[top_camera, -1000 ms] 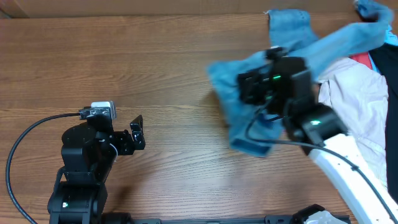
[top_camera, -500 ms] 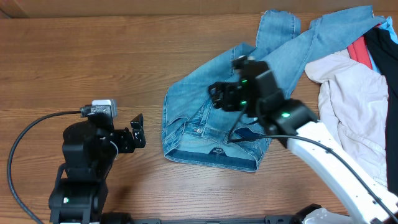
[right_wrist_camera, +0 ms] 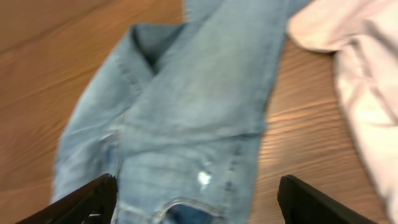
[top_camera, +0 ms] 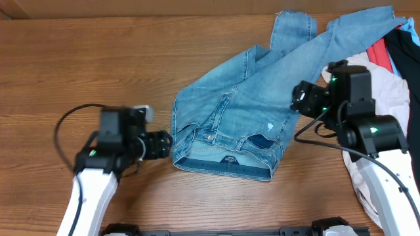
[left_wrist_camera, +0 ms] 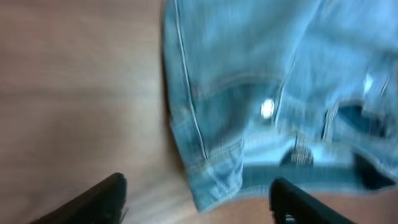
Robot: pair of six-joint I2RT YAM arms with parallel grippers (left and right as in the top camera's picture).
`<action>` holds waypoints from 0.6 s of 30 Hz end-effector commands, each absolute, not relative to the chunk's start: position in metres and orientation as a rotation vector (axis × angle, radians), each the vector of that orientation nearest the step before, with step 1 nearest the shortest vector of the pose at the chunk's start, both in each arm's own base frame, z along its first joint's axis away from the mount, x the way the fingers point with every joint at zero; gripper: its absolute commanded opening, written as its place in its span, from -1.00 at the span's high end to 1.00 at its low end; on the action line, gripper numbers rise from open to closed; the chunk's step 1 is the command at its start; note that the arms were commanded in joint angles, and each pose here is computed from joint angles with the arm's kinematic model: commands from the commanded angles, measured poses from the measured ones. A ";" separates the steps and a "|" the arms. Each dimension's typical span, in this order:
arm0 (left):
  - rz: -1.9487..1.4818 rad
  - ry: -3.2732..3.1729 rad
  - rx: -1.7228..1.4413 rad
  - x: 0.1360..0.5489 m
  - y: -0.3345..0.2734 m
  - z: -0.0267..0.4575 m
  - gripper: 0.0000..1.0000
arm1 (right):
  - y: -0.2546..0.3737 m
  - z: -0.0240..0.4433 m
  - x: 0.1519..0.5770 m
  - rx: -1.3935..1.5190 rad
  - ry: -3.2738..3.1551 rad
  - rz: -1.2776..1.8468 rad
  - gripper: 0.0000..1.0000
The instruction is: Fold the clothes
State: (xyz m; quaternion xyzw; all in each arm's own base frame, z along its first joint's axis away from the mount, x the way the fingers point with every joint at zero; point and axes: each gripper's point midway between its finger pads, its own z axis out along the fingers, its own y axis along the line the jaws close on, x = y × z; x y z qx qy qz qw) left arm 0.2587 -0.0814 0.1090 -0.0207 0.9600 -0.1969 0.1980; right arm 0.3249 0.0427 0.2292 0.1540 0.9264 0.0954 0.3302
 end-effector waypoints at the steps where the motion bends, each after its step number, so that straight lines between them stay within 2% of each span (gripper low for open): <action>1: -0.617 2.810 0.021 0.249 -0.109 0.088 -0.39 | 0.027 0.235 0.327 0.438 2.394 0.181 -0.78; 4: -0.526 2.876 0.105 0.244 -0.117 0.070 -0.36 | 0.024 0.231 0.324 0.447 2.412 0.157 -0.79; 8: -0.389 2.908 0.152 0.238 -0.119 0.061 -0.46 | 0.023 0.217 0.317 0.456 2.481 0.134 -0.78; 13: -0.233 2.909 0.099 0.240 -0.106 0.057 -0.49 | 0.032 0.179 0.290 0.464 2.707 0.135 -0.68; 18: -0.219 2.908 0.086 0.241 -0.105 0.056 -0.52 | 0.054 0.140 0.262 0.394 2.931 0.208 -0.68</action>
